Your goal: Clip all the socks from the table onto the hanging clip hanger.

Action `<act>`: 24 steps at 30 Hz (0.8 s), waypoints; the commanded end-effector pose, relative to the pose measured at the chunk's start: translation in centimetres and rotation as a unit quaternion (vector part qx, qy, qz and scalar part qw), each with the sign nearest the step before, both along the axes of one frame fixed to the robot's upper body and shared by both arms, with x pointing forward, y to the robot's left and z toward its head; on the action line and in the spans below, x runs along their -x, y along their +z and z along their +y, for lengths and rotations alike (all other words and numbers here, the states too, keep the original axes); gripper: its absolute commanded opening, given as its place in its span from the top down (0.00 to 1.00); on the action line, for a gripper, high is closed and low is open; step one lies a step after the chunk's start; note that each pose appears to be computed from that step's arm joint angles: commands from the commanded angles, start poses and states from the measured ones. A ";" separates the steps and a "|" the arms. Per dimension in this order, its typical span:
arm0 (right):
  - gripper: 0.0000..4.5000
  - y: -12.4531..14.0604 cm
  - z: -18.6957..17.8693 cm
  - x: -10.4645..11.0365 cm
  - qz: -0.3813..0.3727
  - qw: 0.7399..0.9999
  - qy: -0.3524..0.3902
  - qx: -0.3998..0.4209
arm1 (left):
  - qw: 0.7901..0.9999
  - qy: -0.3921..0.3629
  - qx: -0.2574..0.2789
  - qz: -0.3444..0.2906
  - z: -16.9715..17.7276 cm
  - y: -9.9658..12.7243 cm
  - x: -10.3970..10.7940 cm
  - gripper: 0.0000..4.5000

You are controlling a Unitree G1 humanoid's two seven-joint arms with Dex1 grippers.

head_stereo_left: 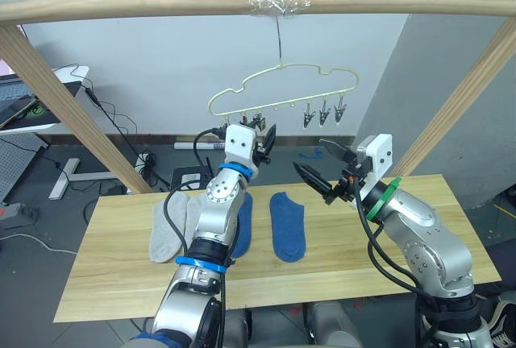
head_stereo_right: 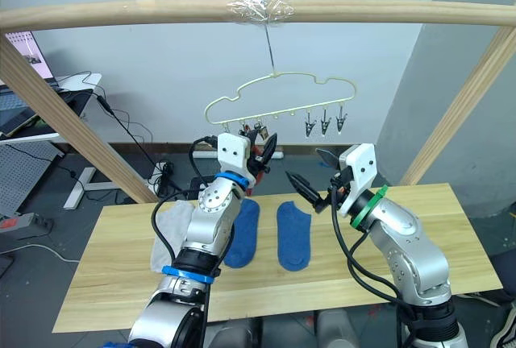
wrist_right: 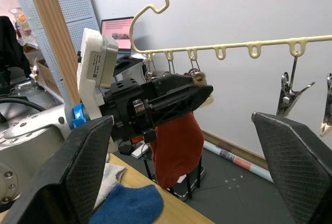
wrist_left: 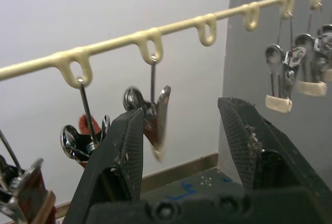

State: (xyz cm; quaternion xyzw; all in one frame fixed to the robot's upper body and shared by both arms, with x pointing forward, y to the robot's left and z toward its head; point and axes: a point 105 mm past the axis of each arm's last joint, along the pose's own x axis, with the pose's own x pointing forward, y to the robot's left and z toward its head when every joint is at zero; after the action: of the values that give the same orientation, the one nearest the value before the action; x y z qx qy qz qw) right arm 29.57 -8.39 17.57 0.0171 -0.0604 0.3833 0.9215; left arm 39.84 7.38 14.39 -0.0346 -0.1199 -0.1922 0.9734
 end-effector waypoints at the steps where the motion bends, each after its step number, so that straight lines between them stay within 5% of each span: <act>1: 0.00 1.9 0.4 0.6 -0.035 0.999 0.010 -0.009 | 0.999 -0.016 0.002 -0.029 -0.5 1.3 0.6 0.45; 24: 0.00 2.1 0.5 0.4 -0.040 0.999 0.011 -0.008 | 0.999 0.001 0.004 -0.033 -0.3 1.6 0.1 0.45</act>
State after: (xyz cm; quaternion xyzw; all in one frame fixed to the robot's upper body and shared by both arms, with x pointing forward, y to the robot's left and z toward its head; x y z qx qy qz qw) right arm 29.70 -8.29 18.02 0.0147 -0.0674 0.3832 0.9211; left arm 39.47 7.14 14.28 -0.0353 -0.1211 -0.1947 0.9727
